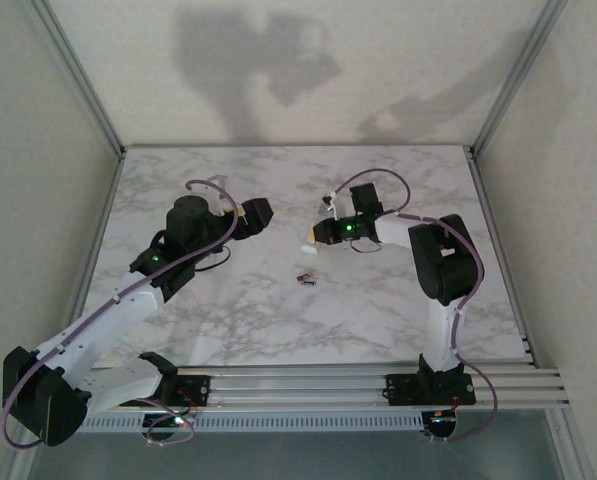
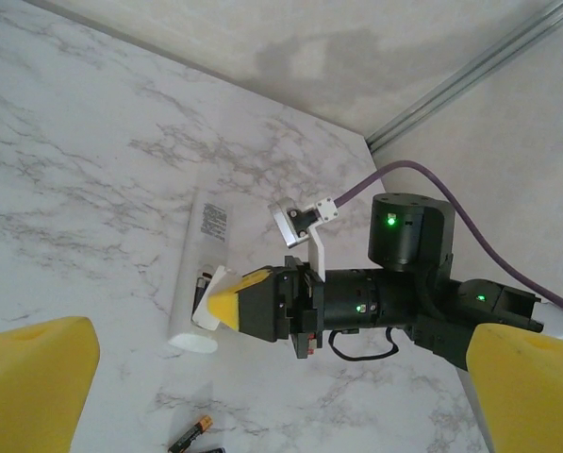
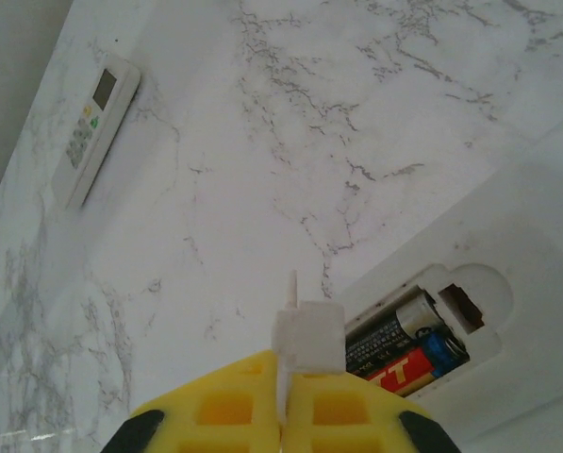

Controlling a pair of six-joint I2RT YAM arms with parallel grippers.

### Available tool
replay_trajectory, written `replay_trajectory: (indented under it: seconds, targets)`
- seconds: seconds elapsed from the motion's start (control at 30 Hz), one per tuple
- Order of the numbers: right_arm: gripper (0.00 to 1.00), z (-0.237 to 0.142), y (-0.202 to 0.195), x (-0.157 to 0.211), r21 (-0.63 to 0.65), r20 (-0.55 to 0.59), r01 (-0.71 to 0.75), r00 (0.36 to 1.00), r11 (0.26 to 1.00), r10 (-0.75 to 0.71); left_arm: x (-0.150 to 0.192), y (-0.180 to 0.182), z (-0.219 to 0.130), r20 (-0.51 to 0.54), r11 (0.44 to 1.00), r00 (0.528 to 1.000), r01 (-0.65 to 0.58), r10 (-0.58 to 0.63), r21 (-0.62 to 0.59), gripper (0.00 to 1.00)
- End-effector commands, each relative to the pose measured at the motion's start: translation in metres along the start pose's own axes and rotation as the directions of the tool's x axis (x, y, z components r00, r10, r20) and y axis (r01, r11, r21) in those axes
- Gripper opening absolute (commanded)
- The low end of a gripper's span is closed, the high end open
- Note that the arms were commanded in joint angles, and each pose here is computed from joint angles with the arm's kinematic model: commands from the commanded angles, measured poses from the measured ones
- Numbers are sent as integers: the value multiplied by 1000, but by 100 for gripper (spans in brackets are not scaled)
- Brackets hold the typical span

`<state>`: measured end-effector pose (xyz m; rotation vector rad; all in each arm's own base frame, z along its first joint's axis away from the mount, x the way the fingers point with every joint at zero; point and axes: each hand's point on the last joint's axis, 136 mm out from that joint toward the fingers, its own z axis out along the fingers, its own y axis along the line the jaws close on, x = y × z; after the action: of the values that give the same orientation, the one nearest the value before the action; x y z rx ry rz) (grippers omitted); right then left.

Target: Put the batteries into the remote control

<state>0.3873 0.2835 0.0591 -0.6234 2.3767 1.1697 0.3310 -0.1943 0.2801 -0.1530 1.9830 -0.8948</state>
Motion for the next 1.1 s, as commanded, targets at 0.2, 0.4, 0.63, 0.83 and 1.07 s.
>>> replay_trajectory:
  seconds: [0.2, 0.4, 0.63, 0.83, 1.07]
  targets:
    - [7, 3, -7, 9, -3, -4, -18, 1000, 1000, 18, -6, -5, 0, 15, 1000, 1000, 5, -6, 25, 100]
    - [8, 6, -9, 13, -8, -2, -39, 999, 999, 39, -5, -3, 1, 12, 1000, 1000, 9, -9, 21, 100]
    - [19, 3, -10, 19, 14, -3, -47, 999, 999, 47, -5, -4, 1, 13, 1000, 1000, 10, -11, 26, 99]
    - [29, -10, -8, 12, 66, 21, -30, 999, 997, 28, -5, -6, 2, 11, 999, 1000, 12, -12, 35, 100]
    - [35, -21, -9, 13, 138, -18, -17, 1000, 990, 20, -6, -8, 0, 13, 999, 1000, 12, -12, 42, 100]
